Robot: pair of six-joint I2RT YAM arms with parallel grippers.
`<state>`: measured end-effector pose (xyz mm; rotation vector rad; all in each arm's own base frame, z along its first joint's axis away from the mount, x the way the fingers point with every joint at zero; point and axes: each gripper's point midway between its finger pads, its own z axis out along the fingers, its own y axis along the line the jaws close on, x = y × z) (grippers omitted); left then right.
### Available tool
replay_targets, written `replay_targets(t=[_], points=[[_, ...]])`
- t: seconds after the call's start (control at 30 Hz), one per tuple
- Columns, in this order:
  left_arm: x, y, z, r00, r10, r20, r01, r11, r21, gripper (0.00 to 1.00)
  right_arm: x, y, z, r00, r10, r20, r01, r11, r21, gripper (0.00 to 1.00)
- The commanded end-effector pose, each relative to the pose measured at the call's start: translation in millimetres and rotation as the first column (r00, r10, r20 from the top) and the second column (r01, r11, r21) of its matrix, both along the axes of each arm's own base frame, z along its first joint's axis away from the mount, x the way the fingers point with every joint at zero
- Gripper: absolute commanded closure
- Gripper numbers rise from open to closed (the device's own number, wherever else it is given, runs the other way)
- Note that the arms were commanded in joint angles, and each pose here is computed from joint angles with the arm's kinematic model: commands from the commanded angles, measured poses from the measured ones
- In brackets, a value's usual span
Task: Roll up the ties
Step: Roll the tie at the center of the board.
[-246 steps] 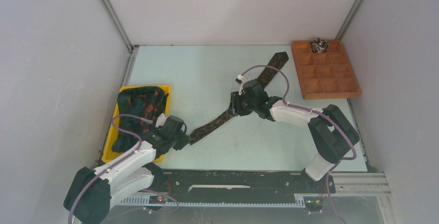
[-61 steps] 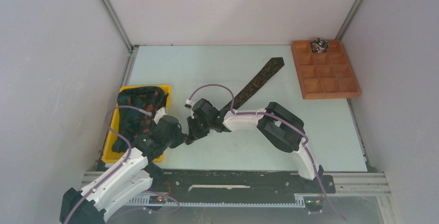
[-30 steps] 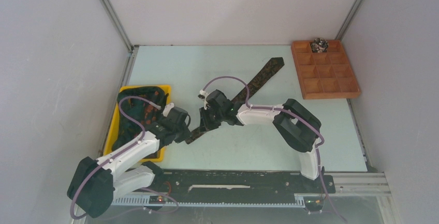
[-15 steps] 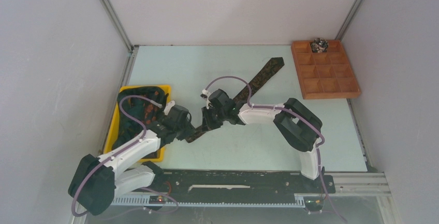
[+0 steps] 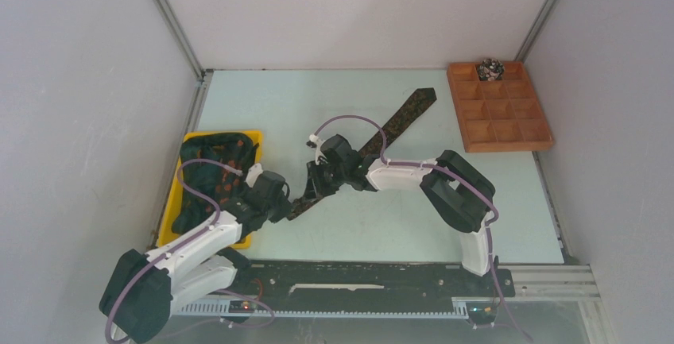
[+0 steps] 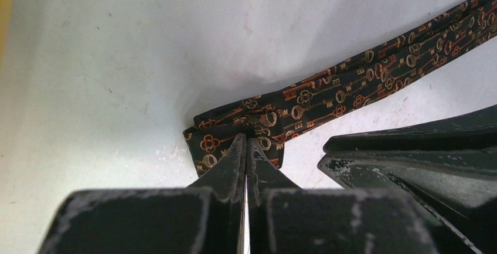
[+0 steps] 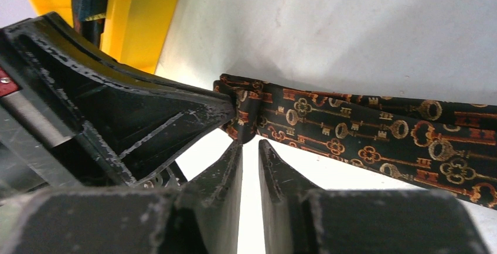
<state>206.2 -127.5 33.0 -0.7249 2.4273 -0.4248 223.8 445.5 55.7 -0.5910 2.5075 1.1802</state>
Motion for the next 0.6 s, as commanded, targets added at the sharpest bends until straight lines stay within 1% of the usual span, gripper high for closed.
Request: replay_targets(t=[0.0, 0.03, 0.13, 0.2, 0.33, 0.57], points=[[6, -1, 4, 0.999, 0.017, 0.047, -0.016, 1.000, -0.016, 1.00, 3, 12, 31, 0.999, 0.012, 0.038, -0.015, 0.995, 0.097, 0.77], [6, -1, 4, 0.999, 0.016, 0.050, -0.015, 1.000, -0.017, 1.00, 2, 13, 29, 0.999, 0.014, 0.037, -0.018, 0.995, 0.100, 0.74], [6, 0, 3, 0.998, 0.019, 0.054, -0.018, 1.000, -0.020, 1.00, 0, 17, 26, 0.999, 0.025, 0.034, -0.028, 0.994, 0.107, 0.62], [6, 0, 3, 0.998, 0.019, 0.056, -0.017, 1.000, -0.021, 1.00, -1, 18, 23, 0.999, 0.027, 0.032, -0.030, 0.994, 0.104, 0.58], [6, 0, 3, 0.998, 0.015, 0.059, -0.014, 1.000, -0.021, 1.00, -2, 23, 14, 0.999, 0.042, 0.023, -0.044, 0.995, 0.085, 0.56], [5, 0, 3, 0.998, 0.012, 0.064, -0.011, 1.000, -0.022, 1.00, -9, 32, 2, 0.998, 0.065, 0.010, -0.065, 0.996, 0.058, 0.60]])
